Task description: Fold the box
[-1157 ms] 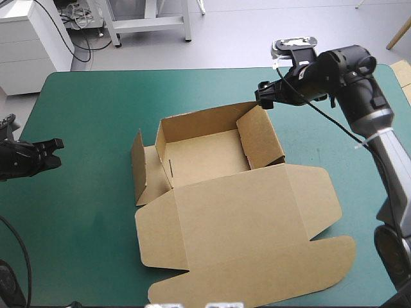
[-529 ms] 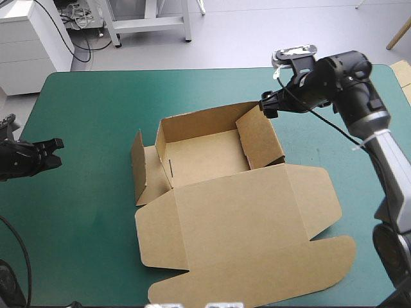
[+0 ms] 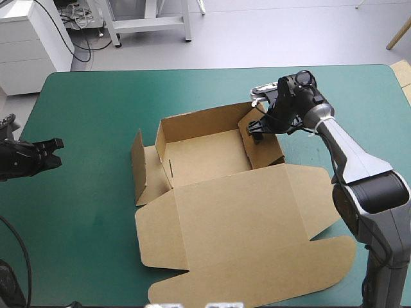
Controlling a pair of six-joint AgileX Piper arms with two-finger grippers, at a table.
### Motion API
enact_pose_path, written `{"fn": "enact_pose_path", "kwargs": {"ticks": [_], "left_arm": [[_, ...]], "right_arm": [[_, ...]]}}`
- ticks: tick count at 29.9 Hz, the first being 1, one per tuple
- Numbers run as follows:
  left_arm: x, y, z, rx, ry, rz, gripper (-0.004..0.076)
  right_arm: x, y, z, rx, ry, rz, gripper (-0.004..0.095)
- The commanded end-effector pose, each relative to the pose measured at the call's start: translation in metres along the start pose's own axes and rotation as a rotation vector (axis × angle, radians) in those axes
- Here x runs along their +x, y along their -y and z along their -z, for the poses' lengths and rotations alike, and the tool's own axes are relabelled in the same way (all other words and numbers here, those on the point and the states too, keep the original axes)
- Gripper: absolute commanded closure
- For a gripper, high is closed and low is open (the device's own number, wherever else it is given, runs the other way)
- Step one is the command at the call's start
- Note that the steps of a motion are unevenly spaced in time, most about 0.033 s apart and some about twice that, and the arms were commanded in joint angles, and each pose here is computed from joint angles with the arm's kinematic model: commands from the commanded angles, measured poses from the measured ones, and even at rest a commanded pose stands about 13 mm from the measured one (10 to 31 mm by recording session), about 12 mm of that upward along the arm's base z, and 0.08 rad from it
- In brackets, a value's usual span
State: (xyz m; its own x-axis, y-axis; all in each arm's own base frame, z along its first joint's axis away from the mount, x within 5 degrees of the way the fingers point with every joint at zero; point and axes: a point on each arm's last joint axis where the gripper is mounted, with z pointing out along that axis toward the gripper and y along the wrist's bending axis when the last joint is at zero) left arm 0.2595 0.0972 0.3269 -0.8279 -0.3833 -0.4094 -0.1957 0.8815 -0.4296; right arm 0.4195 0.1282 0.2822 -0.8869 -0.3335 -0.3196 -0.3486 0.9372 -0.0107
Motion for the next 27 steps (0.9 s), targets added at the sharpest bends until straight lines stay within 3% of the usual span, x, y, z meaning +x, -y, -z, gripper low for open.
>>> {"fn": "enact_pose_path", "kwargs": {"ticks": [1,5,8,10,14,22,27], "left_arm": [[-0.005,0.013,0.016,0.037,0.084,-0.009,0.0732],[-0.005,0.013,0.016,0.037,0.084,-0.009,0.0732],[-0.005,0.013,0.016,0.037,0.086,-0.009,0.0732],[-0.005,0.013,0.016,0.037,0.086,-0.009,0.0732],[-0.005,0.013,0.016,0.037,0.084,-0.009,0.0732],[-0.006,0.012,0.016,0.036,0.102,-0.005,0.0732],[-0.006,0.013,0.016,0.04,0.101,0.012,0.0732]], "right_arm": [[-0.005,0.001,0.028,0.005,0.092,0.014,0.0023],[-0.005,0.001,0.027,0.005,0.09,0.049,0.0033],[-0.005,-0.001,0.026,-0.012,0.09,0.064,0.0148],[-0.005,-0.002,0.026,-0.024,0.091,0.062,0.0338],[-0.005,-0.002,0.026,-0.029,0.092,0.069,0.0925],[-0.003,-0.003,0.046,-0.03,0.135,0.052,0.0929],[0.01,-0.005,0.114,-0.025,0.281,0.024,0.093]]}}
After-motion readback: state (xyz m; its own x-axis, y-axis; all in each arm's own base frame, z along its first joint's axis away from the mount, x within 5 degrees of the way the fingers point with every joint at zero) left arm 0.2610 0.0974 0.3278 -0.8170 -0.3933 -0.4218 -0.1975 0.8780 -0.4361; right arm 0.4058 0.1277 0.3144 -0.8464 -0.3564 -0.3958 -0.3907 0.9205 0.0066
